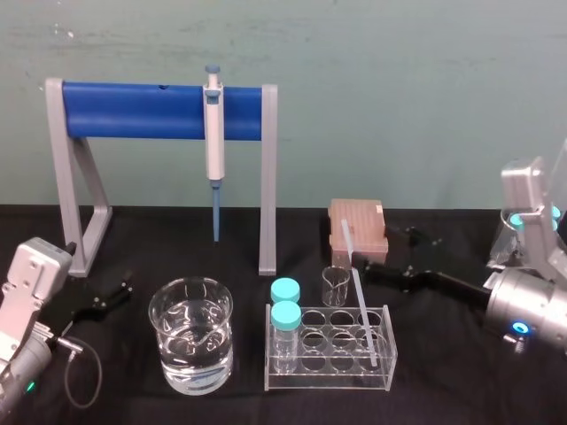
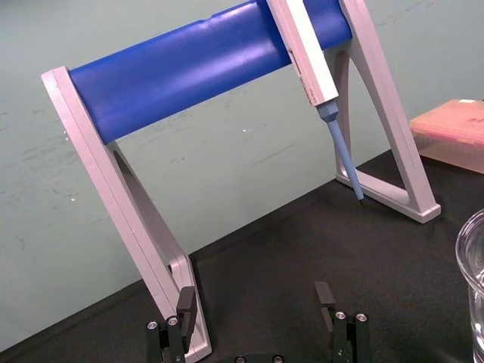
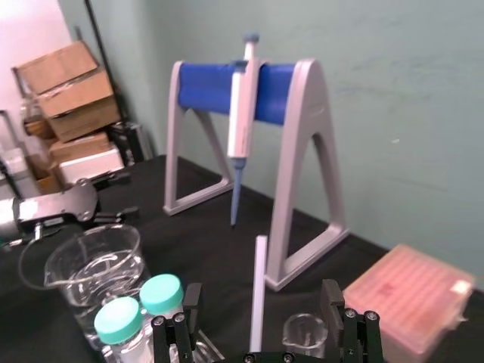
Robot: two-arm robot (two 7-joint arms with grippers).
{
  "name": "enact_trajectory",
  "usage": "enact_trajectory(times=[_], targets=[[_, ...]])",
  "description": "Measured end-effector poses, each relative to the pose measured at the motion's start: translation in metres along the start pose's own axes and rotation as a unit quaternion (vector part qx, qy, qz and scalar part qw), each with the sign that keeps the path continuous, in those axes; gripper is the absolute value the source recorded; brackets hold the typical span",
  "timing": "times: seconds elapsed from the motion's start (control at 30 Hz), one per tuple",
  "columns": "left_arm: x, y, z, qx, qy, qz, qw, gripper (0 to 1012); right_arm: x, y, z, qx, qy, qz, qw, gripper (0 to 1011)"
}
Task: Pick up the stirring rod with one hand, then place it down.
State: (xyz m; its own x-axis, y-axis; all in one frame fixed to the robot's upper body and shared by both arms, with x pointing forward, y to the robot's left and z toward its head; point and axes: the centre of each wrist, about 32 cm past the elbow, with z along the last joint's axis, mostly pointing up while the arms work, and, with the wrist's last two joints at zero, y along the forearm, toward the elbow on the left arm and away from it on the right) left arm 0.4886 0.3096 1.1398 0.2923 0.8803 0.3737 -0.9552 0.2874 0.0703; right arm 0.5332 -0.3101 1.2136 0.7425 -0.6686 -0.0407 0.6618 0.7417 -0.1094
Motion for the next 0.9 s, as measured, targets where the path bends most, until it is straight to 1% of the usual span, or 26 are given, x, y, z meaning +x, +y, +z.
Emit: enact_trajectory(times=[0.03,0.07,0.13,0.17,0.27,0.3,0.37,0.4,0.47,0.5,0.63,0.67,0.7,0.73,0.87,0.9], targets=[[0.0,0.0,0.0,0.0,0.0,0.0,1.0,1005,-0.0016,-0.003,0.002,0.003,-0.003,-0.006,1.0,1003],[0.0,0.0,0.0,0.0,0.0,0.0,1.0,1005,-0.0051,-0.007,0.006,0.009,-0.009,-0.02,0.9997,1003],[0.0,0.0,0.0,0.0,0.0,0.0,1.0,1005,-0.0099,-0.012,0.009,0.016,-0.017,-0.042,0.9988,1003],[0.0,0.0,0.0,0.0,0.0,0.0,1.0,1005,-0.015,-0.017,0.012,0.023,-0.023,-0.065,0.9974,1003],[0.0,0.0,0.0,0.0,0.0,0.0,1.0,1005,-0.0219,-0.023,0.013,0.028,-0.032,-0.104,0.9937,1003],[0.0,0.0,0.0,0.0,0.0,0.0,1.0,1005,-0.0263,-0.025,0.013,0.028,-0.036,-0.128,0.9907,1003],[0.0,0.0,0.0,0.0,0.0,0.0,1.0,1005,-0.0301,-0.026,0.011,0.025,-0.038,-0.153,0.9871,1003],[0.0,0.0,0.0,0.0,0.0,0.0,1.0,1005,-0.0345,-0.026,0.008,0.021,-0.038,-0.178,0.9831,1003],[0.0,0.0,0.0,0.0,0.0,0.0,1.0,1005,-0.0384,-0.025,0.004,0.015,-0.038,-0.201,0.9788,1002],[0.0,0.0,0.0,0.0,0.0,0.0,1.0,1005,-0.0421,-0.022,0.0,0.009,-0.036,-0.22,0.9747,1003],[0.0,0.0,0.0,0.0,0.0,0.0,1.0,1005,-0.0487,-0.016,-0.012,-0.003,-0.033,-0.254,0.9666,1003],[0.0,0.0,0.0,0.0,0.0,0.0,1.0,1005,-0.0528,-0.011,-0.018,-0.008,-0.034,-0.269,0.9626,1003],[0.0,0.0,0.0,0.0,0.0,0.0,1.0,1005,-0.0545,-0.009,-0.022,-0.011,-0.034,-0.276,0.9606,1003],[0.0,0.0,0.0,0.0,0.0,0.0,1.0,1005,-0.0573,-0.004,-0.029,-0.018,-0.033,-0.285,0.9576,1003],[0.0,0.0,0.0,0.0,0.0,0.0,1.0,1005,-0.0624,0.003,-0.04,-0.027,-0.032,-0.299,0.9535,1003],[0.0,0.0,0.0,0.0,0.0,0.0,1.0,1005,-0.0639,0.006,-0.045,-0.03,-0.031,-0.302,0.9524,1003]])
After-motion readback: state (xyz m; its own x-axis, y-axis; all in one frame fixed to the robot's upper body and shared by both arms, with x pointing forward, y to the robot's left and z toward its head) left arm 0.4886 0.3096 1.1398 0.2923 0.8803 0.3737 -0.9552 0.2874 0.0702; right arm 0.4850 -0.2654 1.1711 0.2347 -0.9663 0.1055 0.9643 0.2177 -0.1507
